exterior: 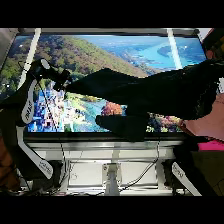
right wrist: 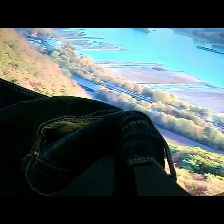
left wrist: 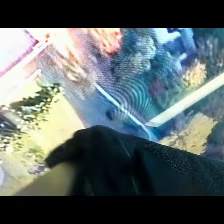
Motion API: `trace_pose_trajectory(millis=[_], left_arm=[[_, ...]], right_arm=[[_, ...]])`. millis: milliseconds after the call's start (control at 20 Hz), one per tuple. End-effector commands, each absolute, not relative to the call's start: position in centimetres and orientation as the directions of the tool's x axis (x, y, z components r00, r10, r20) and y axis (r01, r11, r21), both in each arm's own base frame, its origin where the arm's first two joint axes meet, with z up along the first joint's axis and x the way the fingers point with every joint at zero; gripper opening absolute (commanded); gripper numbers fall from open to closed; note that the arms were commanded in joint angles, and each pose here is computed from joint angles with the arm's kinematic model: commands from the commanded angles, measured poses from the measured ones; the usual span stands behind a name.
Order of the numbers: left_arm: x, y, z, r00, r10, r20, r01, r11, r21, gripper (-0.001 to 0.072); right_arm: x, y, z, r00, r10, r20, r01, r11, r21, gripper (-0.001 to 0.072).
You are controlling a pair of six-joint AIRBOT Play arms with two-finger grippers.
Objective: Fold the clothes and pants, and hang the long-sleeved shirts on hangers.
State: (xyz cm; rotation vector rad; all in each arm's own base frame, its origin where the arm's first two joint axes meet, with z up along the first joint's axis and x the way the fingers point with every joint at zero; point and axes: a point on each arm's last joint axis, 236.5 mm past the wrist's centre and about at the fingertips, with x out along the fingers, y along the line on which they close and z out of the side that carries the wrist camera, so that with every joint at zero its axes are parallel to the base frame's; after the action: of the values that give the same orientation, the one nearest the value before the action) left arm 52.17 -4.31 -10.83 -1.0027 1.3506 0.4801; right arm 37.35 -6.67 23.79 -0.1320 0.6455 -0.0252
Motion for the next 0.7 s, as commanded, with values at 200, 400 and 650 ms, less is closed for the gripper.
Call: trace_pose_trajectory(millis=[200,400,650], left_arm=[[52.3,-4.6,-11.3,0.213,-0.240,-0.947,-0.733,0.601,-0.317,0.0022],[55.8,-2.8,-4.9,0.421,-0.209,-0.883,-0.567,0.699,-0.436,0.0022],[60.1,3.9,16.8,0.877,-0.051,-0.477,-0.269,0.772,-0.576,0.0021]], right_arm=[[37.3,-6.6,23.9,0.800,-0.063,-0.596,-0.017,0.992,-0.129,0.0025],[38.2,-6.9,25.3,0.839,-0.075,-0.539,0.049,0.997,-0.063,0.0025],[41.9,-7.1,36.0,0.990,-0.080,-0.116,0.097,0.984,0.147,0.0022]])
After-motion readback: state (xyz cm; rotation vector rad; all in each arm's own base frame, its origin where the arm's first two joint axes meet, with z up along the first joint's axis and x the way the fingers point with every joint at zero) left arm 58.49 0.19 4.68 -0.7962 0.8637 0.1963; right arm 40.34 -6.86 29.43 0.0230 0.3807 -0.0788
